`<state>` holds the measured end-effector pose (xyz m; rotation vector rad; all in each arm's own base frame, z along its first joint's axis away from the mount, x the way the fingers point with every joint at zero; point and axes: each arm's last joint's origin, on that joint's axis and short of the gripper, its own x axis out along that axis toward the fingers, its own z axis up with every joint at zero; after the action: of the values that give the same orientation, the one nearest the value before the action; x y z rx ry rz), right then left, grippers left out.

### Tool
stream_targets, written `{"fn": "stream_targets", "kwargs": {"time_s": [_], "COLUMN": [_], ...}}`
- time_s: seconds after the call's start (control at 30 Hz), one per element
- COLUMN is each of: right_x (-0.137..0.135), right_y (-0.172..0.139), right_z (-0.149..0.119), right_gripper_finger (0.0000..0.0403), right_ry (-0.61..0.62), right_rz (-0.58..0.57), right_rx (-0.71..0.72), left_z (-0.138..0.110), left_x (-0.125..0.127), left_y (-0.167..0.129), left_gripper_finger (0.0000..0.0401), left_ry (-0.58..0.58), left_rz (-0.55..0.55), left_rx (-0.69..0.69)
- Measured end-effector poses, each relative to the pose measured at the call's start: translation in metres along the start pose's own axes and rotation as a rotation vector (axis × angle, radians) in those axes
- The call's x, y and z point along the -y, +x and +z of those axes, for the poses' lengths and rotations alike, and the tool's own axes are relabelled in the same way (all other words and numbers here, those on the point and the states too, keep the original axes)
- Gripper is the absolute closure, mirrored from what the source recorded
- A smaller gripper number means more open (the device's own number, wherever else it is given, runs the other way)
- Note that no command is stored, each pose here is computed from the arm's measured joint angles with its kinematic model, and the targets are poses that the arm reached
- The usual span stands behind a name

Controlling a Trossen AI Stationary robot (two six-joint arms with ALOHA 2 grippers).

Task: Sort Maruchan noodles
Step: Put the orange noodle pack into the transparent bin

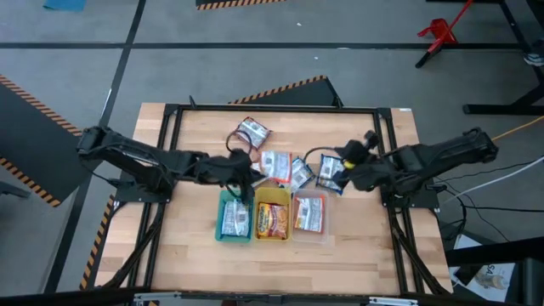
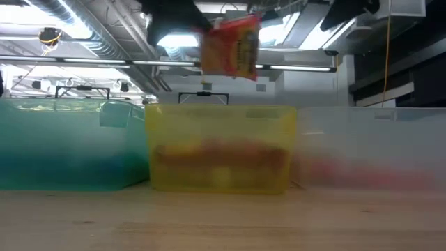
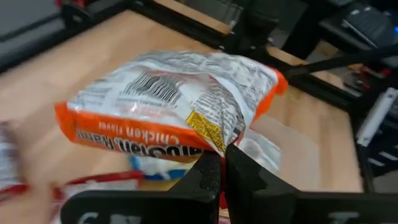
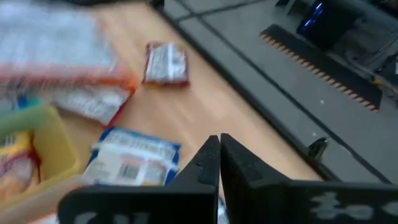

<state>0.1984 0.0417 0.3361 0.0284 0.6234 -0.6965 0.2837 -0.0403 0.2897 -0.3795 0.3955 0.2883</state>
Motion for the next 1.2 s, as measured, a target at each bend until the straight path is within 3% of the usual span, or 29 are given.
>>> {"fn": "stream_targets", "kwargs": {"time_s": [0.33,0.53,0.67,0.87,0.97,1.2], "right_x": [0.019,0.02,0.02,0.02,0.02,0.02], "right_y": [-0.012,-0.012,-0.012,-0.012,-0.012,-0.012], "right_z": [-0.001,-0.002,-0.002,-0.002,-0.002,-0.002], "right_gripper_finger": [0.0403,0.0403,0.0403,0.0403,0.0403,0.0403], "right_ry": [0.01,-0.002,-0.002,0.017,0.014,0.014], "right_rz": [-0.049,-0.057,-0.057,-0.055,-0.055,-0.044], "right_rx": [0.042,0.035,0.035,0.034,0.031,0.023], "left_z": [-0.034,-0.056,-0.057,-0.057,-0.063,-0.074], "left_x": [0.052,0.073,0.099,0.135,0.141,0.136], "left_y": [0.045,0.068,0.082,0.098,0.102,0.106], "left_gripper_finger": [0.0401,0.0401,0.0401,0.0401,0.0401,0.0401], "left_ry": [-0.103,-0.154,-0.106,0.068,0.125,0.098], "left_rz": [-0.138,-0.141,-0.158,-0.113,-0.055,-0.018], "left_rx": [0.163,0.192,0.184,0.103,0.054,0.041]}}
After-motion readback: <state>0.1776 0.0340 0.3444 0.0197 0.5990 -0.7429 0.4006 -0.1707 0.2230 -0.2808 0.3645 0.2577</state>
